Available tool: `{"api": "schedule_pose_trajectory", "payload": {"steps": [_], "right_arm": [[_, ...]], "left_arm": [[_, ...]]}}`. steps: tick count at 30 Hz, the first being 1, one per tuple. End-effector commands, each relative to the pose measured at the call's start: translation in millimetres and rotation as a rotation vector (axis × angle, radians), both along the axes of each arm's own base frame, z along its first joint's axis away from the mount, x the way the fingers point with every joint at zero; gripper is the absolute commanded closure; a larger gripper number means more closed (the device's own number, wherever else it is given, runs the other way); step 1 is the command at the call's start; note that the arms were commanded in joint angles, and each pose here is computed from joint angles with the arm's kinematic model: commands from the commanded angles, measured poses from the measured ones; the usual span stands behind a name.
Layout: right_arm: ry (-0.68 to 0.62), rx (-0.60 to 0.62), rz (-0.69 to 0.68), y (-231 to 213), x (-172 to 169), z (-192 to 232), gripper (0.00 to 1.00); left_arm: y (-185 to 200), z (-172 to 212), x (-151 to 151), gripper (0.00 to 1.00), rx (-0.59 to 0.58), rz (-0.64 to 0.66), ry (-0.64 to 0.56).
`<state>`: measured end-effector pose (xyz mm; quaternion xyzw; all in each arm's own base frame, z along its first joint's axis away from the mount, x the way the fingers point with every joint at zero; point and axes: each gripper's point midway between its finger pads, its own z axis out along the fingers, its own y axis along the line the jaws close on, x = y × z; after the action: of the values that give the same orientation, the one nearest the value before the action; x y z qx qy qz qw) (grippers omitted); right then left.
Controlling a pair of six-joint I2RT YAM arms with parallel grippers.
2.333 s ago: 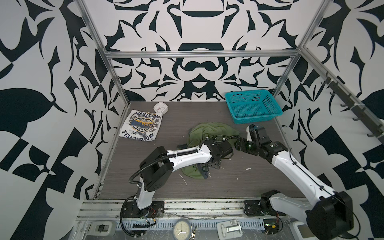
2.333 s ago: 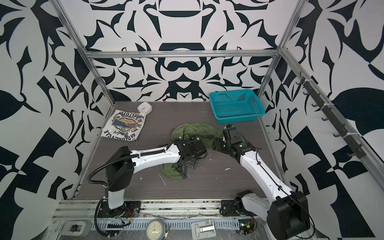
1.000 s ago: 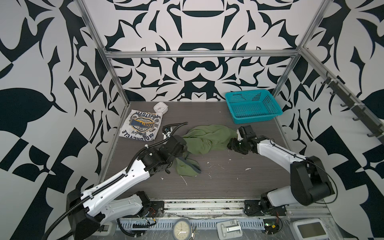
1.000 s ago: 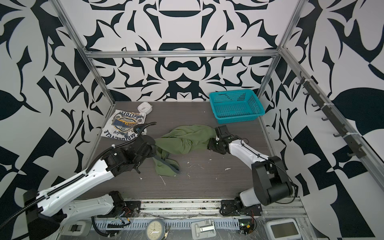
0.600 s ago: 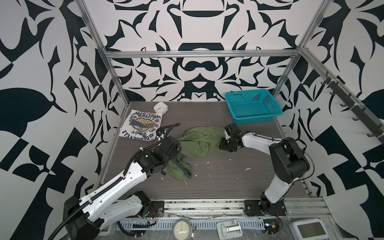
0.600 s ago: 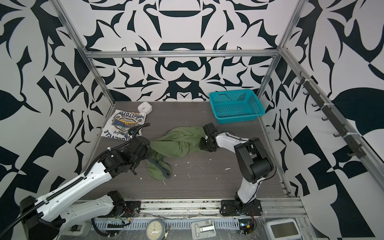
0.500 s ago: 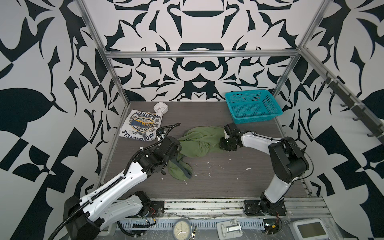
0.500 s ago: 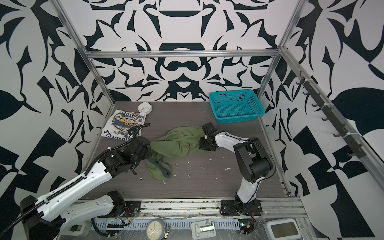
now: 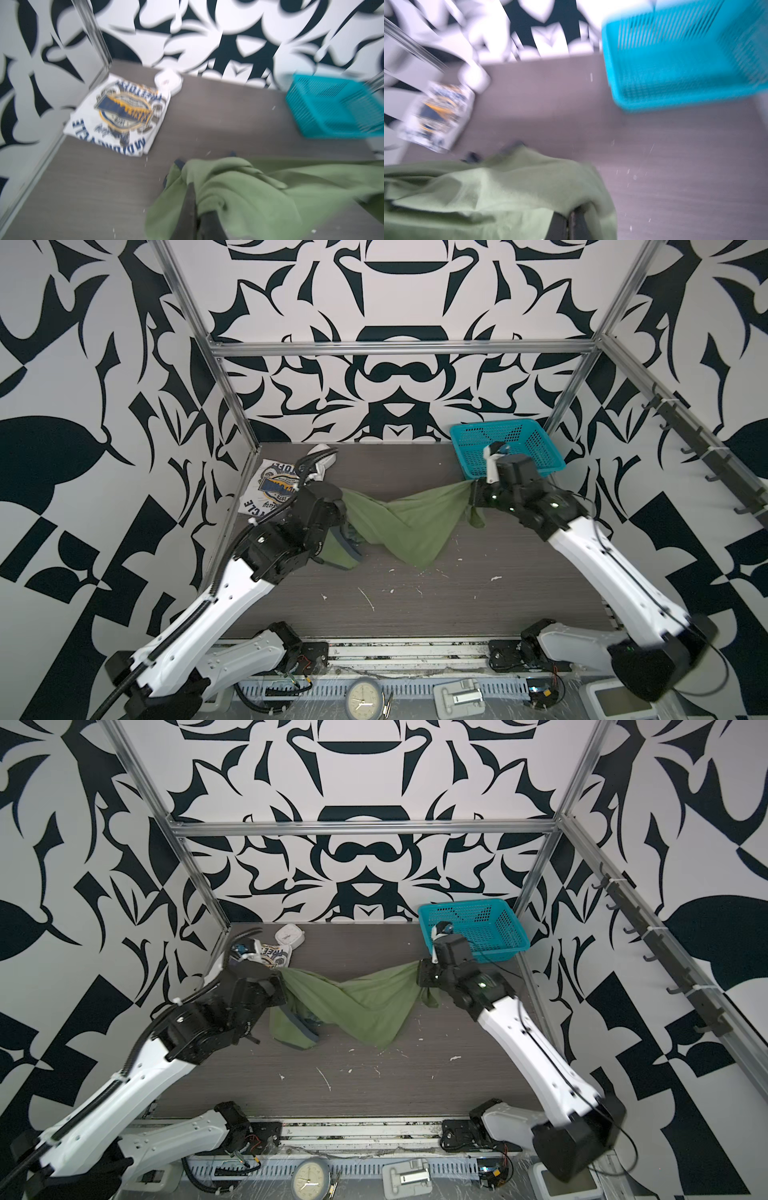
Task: Fold and stack the tank tops
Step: 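Lift the green tank top with both grippers and stretch it apart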
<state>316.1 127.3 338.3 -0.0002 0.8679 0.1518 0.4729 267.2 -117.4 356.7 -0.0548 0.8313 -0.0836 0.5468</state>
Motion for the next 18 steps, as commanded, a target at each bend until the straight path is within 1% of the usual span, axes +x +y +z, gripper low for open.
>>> {"api": "schedule_pose_trajectory", "payload": {"steps": [1, 3, 6, 9, 12, 13, 14, 15, 16, 17, 18], "right_arm": [[-0.068, -0.054, -0.019, -22.5, -23.7, 35.5, 1.0], [-0.077, -0.045, -0.024, -23.8, -25.2, 41.9, 1.0], [-0.047, -0.06, -0.047, -23.7, -11.6, 24.8, 1.0], [0.037, -0.056, -0.048, -16.9, 13.3, -12.0, 1.0], [0.167, -0.047, -0.043, -8.8, 40.5, -67.3, 1.0], [0.232, -0.054, -0.05, -8.8, 48.8, -89.6, 0.88], [0.296, -0.068, -0.058, -8.8, 54.4, -109.5, 0.66], [0.361, -0.086, -0.069, -10.4, 55.7, -125.2, 0.5], [0.421, -0.1, -0.071, -11.0, 54.6, -137.6, 0.4], [0.46, -0.096, -0.054, -7.4, 51.7, -145.7, 0.36], [0.476, -0.083, -0.04, -4.6, 47.3, -149.6, 0.35]], "left_arm": [[15.3, 54.4, -12.5, 1.0, -0.04, -0.02, -0.165], [14.3, 59.0, -10.5, 1.0, -0.046, -0.017, -0.183], [-0.2, 38.2, 5.3, 1.0, 0.012, -0.024, -0.126], [-18.7, -5.4, 29.3, 1.0, 0.1, -0.032, 0.005], [-32.3, -61.8, 55.3, 1.0, 0.103, -0.051, 0.213], [-36.7, -84.8, 64.5, 1.0, 0.101, -0.054, 0.298], [-39.9, -105.9, 72.6, 1.0, 0.096, -0.05, 0.377], [-42.6, -120.0, 77.4, 1.0, 0.092, -0.054, 0.434], [-46.9, -134.4, 82.4, 1.0, 0.089, -0.059, 0.495], [-51.8, -146.6, 86.2, 1.0, 0.092, -0.067, 0.541], [-55.2, -155.0, 90.0, 1.0, 0.096, -0.071, 0.569]]}}
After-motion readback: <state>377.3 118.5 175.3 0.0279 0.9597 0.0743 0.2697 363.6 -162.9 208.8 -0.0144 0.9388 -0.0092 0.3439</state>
